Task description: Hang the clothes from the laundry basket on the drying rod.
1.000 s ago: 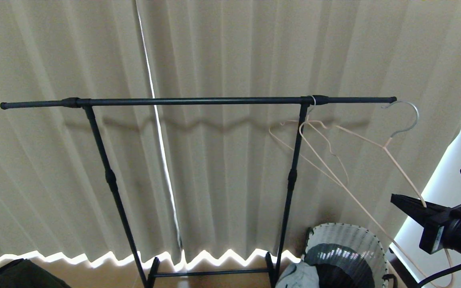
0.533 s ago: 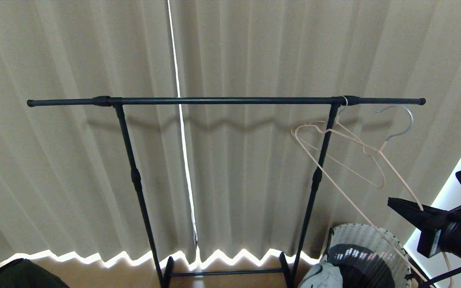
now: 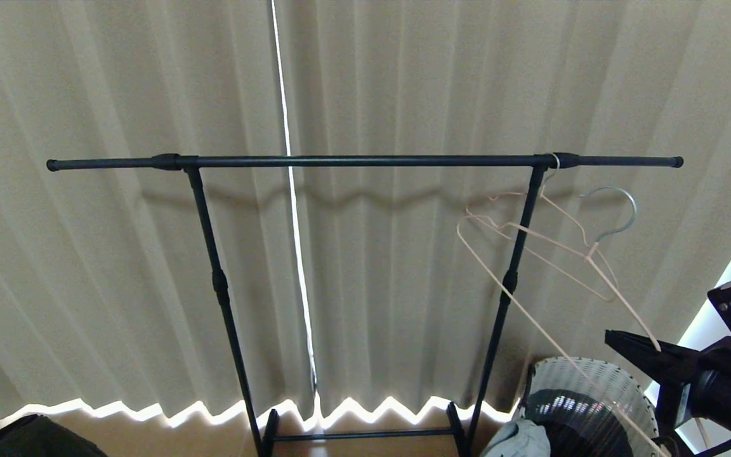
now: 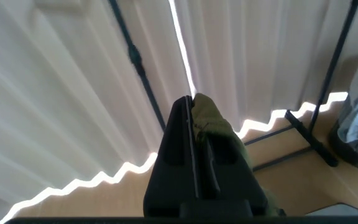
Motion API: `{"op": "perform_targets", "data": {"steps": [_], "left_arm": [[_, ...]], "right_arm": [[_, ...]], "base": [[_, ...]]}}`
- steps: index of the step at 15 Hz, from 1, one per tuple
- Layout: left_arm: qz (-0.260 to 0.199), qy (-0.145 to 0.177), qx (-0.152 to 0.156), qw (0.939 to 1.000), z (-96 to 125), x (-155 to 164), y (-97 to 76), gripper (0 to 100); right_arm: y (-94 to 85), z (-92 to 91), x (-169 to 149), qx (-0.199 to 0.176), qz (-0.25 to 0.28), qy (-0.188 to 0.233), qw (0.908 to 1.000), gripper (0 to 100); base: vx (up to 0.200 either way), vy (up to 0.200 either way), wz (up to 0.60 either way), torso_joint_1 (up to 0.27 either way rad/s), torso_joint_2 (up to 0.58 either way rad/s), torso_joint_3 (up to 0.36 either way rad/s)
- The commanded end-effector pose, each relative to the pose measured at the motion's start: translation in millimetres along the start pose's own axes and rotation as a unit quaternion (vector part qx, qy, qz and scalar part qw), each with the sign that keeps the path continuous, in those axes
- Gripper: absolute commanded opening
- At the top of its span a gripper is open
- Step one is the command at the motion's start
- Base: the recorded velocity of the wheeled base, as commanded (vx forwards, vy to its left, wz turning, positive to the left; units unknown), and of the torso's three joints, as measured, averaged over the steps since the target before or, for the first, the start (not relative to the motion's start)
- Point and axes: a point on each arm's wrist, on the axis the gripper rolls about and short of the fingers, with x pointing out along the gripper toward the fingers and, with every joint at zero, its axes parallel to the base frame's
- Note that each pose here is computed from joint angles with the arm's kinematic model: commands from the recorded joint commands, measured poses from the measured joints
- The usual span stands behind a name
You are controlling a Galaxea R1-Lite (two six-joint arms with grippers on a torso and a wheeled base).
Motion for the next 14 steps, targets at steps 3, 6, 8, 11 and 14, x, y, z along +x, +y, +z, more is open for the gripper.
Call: {"op": "perform_targets", "data": {"steps": [3,6,8,11,14], "left_arm": [[-0.002,0.008,0.025,0.9997,11.0,7.1,3.9,0],[-0.001,0.016,0.034,0.9993,27.9,18.9,10.3,0],[-0.014,0.05,0.03,0.9982,36.4,40.5,15.3,0],[-0.04,0.083,0.025,0.9954,51.3,74.7,19.2,0],[-0.051,0.097,0.031,0.9935,66.1,103.1,19.4,0]], "right_arm": [[8.6,-6.8,11.3,-0.008,0.026,0.03,0.9992,0],[18.5,-9.9,16.8,-0.017,0.055,0.045,0.9973,0],[27.8,-11.0,20.6,-0.025,0.093,0.054,0.9939,0],[42.7,-14.2,21.6,-0.038,0.144,0.065,0.9867,0],[56.6,-14.2,26.3,-0.036,0.191,0.062,0.979,0]], "base": [[0.0,0.0,0.0,0.0,0.0,0.0],[0.0,0.0,0.0,0.0,0.0,0.0],[0.0,0.0,0.0,0.0,0.0,0.0],[0.0,0.0,0.0,0.0,0.0,0.0],[0.0,0.0,0.0,0.0,0.0,0.0]]}}
